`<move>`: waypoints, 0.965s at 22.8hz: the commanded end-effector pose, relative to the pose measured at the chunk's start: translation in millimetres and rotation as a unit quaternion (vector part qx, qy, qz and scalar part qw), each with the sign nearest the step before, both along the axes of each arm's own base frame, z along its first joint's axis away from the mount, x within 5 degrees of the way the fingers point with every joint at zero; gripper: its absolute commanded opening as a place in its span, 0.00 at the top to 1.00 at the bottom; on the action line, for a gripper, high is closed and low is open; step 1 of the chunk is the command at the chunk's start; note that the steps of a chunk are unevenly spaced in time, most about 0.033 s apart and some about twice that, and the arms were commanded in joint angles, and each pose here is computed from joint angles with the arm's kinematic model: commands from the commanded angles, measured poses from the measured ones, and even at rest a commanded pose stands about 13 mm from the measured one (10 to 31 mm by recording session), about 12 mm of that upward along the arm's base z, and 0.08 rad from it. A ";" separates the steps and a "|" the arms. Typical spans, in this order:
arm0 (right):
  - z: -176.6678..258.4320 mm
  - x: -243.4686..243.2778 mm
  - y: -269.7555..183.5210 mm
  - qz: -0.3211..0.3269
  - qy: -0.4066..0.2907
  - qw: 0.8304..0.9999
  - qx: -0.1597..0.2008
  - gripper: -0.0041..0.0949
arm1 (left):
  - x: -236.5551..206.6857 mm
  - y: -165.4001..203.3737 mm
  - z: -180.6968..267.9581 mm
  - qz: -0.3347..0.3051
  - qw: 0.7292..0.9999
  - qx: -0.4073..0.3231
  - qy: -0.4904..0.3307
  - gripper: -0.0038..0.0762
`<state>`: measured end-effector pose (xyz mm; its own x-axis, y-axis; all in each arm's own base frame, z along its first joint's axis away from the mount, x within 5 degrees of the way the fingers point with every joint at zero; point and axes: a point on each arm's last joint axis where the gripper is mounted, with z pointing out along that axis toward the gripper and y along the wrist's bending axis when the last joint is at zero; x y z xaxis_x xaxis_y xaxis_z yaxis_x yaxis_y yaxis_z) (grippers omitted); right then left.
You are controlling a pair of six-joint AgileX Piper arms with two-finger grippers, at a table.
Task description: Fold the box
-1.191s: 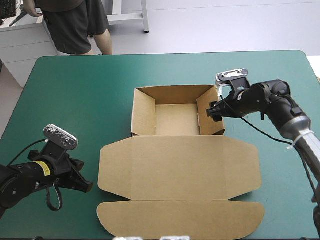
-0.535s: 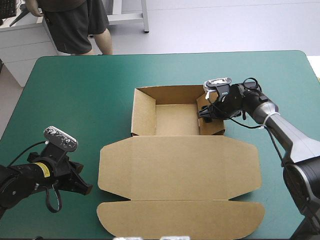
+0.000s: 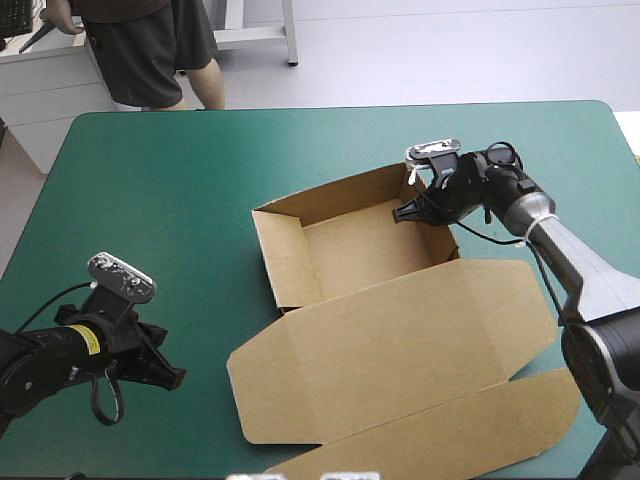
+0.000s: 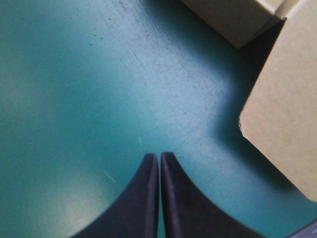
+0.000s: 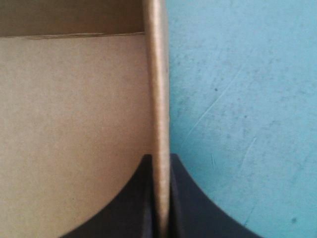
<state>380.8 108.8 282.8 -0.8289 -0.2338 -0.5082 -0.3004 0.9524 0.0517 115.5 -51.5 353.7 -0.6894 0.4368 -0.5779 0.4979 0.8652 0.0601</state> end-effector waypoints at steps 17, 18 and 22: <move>73.9 -7.9 -234.5 -0.273 -0.086 0.957 -0.047 0.98 | 2.0 -0.2 11.3 0.001 0.999 -0.013 -0.040 0.96; 72.6 -9.2 -241.9 -0.281 -0.085 0.955 -0.049 0.98 | 2.2 -0.3 11.4 0.001 0.999 -0.014 -0.041 0.96; 64.5 -11.8 -260.3 -0.303 -0.074 0.949 -0.044 0.98 | 2.4 -0.2 11.5 0.002 0.999 -0.013 -0.043 0.96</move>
